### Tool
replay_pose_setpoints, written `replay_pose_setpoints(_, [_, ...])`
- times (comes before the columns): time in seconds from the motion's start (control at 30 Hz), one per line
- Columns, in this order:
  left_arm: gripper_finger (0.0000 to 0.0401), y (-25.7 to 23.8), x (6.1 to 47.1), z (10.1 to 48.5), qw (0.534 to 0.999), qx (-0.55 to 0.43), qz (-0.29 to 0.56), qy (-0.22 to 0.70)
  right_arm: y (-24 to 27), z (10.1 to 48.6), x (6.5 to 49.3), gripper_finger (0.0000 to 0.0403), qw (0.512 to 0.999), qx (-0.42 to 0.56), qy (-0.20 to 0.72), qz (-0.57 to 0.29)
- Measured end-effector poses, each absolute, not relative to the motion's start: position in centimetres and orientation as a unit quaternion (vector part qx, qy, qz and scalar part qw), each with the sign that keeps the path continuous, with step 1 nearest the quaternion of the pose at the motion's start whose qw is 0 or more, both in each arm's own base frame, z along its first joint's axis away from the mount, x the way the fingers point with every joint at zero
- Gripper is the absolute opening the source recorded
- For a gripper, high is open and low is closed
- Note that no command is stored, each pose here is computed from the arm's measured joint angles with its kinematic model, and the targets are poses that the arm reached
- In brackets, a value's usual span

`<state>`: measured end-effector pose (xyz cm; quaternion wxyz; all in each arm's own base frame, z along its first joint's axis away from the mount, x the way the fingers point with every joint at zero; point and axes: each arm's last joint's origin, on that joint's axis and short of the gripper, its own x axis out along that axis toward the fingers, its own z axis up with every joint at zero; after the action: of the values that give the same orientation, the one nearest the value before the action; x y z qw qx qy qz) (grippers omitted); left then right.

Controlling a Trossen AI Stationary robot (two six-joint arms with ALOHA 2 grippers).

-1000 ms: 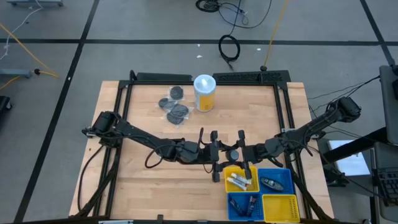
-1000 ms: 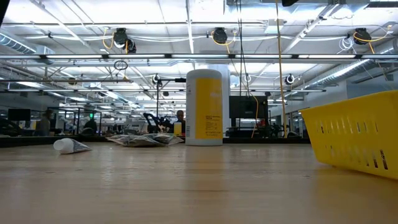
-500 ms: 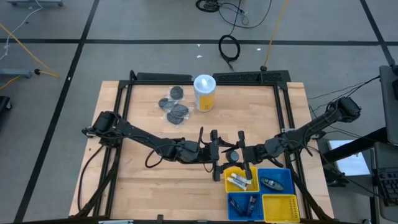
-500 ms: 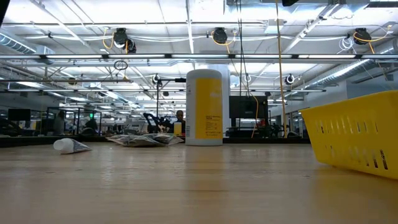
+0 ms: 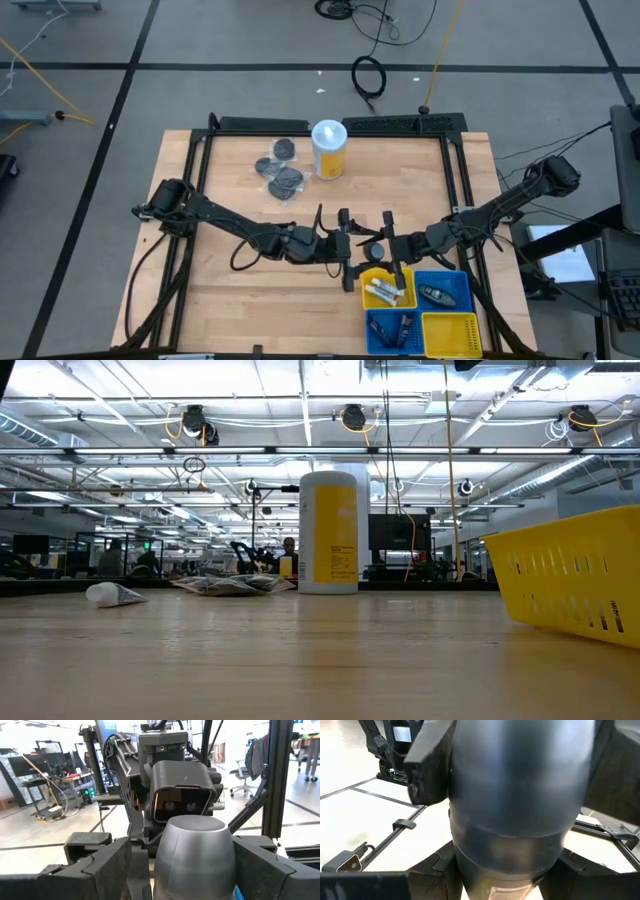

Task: Pick & Place Travel size toiletries
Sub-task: Put the deodorant into the top blue basket

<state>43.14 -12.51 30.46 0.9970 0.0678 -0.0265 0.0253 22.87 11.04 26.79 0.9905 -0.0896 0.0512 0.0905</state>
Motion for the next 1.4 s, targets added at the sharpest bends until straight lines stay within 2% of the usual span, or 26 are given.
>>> replay_pose_setpoints(0.43, [0.0339,-14.0,40.5,32.6,0.989,0.118,0.089,0.019,10.5,27.3,21.0,0.0179,0.989,-0.058,0.093,0.097])
replay_pose_setpoints(0.8, [0.0340,-14.1,40.1,31.6,0.984,0.098,0.126,0.072,13.1,25.5,17.7,0.0179,0.959,0.089,0.231,0.136])
replay_pose_setpoints(1.03, [0.0340,-13.7,40.2,31.3,0.984,0.092,0.131,0.083,15.3,23.9,15.5,0.0179,0.901,0.191,0.347,0.175])
replay_pose_setpoints(1.4, [0.0340,-13.2,40.3,30.9,0.982,0.086,0.136,0.101,19.2,20.9,13.1,0.0179,0.782,0.283,0.519,0.200])
